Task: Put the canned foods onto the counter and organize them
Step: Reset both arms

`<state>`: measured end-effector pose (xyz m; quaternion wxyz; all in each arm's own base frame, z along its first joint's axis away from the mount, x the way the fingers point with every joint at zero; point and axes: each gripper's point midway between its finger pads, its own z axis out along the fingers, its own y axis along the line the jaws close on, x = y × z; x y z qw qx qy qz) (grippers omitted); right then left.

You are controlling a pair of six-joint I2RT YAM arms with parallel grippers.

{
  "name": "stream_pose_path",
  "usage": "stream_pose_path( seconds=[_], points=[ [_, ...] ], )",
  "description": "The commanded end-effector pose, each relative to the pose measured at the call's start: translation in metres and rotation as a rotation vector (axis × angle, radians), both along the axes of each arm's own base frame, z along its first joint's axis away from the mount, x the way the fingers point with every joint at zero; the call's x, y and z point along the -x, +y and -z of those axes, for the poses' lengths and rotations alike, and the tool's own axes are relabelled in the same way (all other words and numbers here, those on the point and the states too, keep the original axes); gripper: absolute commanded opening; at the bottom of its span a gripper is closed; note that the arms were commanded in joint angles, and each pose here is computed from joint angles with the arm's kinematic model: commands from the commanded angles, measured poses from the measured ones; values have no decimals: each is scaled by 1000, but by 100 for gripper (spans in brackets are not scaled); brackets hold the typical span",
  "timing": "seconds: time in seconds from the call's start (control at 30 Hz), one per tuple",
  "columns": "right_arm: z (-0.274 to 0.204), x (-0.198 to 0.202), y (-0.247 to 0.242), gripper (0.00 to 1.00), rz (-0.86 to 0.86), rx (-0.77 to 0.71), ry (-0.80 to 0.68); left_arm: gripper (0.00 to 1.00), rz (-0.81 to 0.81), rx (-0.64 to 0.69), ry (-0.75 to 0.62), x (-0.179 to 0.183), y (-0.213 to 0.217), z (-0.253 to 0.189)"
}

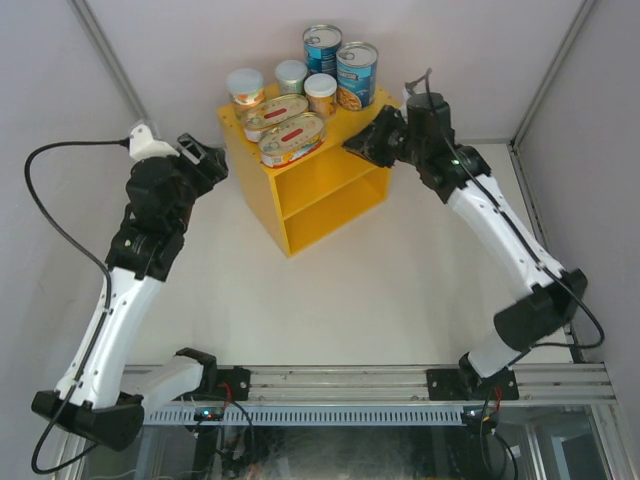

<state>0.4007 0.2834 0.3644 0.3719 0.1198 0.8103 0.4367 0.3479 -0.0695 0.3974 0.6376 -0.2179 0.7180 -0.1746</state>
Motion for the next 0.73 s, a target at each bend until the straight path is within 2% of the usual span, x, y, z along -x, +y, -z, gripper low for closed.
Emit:
stream_pose_path(
  seconds=[0.0,0.07,0.1,0.2,0.23,0.27,0.3,0.33,0.53,0.7],
  points=[
    [-28,39,-59,28,55,188,-191,74,-49,-161,-3,33,18,11],
    [-15,51,-84,44,78,300,-225,78,-53,-207,6,46,21,26],
    [-5,56,-97,58,103,348,-225,79,-55,-223,14,52,22,36],
    [30,69,-141,88,232,487,-165,81,-38,-236,25,69,24,67],
    [40,75,-153,95,272,523,-139,82,-37,-231,25,76,25,76],
    [47,81,-165,99,309,551,-122,88,-41,-227,32,81,28,87],
    [53,86,-174,100,337,574,-106,98,-37,-217,31,87,29,95],
    [58,91,-181,100,351,593,-94,99,-26,-207,30,92,29,103],
    [67,115,-209,100,430,637,-87,100,12,-177,63,113,29,142],
    [79,126,-217,100,438,665,-65,100,-12,-174,69,124,38,154]
  ],
)
